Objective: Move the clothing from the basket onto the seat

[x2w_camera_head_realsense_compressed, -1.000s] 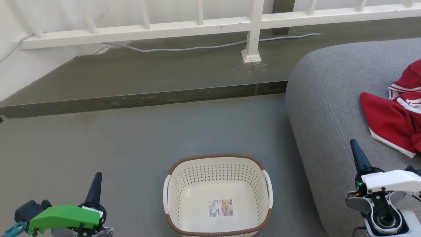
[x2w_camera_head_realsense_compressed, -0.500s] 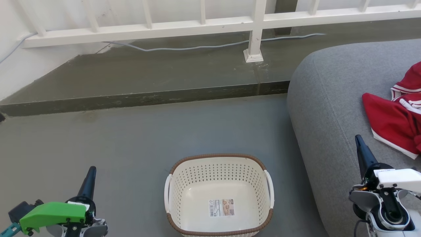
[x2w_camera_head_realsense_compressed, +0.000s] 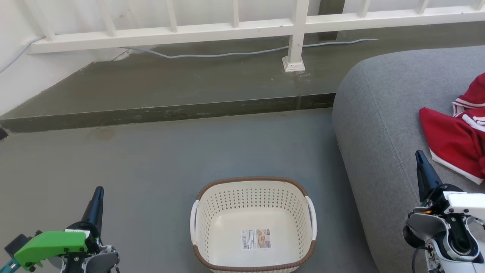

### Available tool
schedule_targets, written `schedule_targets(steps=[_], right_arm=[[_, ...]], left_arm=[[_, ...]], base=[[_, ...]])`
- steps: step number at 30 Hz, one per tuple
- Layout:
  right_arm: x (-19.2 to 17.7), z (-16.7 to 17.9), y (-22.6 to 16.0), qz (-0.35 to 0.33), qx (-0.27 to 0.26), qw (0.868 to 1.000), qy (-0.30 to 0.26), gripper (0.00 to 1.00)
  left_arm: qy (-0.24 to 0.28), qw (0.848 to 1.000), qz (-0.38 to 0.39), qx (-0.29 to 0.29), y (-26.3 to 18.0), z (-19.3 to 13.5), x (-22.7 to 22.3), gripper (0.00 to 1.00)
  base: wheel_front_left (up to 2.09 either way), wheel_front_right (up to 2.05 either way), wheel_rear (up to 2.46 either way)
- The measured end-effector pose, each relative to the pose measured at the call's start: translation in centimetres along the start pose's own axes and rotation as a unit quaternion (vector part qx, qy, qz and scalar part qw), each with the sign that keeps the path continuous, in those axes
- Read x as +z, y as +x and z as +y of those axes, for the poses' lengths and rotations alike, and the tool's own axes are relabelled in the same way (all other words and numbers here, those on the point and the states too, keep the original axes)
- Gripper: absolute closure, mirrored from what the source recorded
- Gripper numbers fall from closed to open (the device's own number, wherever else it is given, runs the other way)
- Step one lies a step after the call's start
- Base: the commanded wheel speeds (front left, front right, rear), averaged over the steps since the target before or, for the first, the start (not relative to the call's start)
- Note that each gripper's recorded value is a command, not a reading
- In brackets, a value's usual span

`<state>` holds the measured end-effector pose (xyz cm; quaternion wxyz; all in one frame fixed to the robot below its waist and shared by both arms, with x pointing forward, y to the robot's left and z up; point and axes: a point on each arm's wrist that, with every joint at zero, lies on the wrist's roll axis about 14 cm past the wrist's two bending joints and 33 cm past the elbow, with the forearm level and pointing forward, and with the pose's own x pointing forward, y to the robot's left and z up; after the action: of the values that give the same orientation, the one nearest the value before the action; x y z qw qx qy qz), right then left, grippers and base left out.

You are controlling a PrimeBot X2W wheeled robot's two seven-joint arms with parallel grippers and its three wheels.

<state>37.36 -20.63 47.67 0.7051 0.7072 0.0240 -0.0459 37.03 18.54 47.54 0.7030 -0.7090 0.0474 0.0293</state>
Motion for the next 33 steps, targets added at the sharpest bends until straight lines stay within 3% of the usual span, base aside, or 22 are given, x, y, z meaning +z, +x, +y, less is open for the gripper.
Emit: schedule_targets(steps=[33], right_arm=[[0.08,0.04,-0.01,-0.001,0.001,1.0,0.001,1.0]], left_arm=[[-0.001,1.0,0.002,-0.001,0.16,0.05,-0.04,1.0]], base=[[0.0,0.0,0.0]])
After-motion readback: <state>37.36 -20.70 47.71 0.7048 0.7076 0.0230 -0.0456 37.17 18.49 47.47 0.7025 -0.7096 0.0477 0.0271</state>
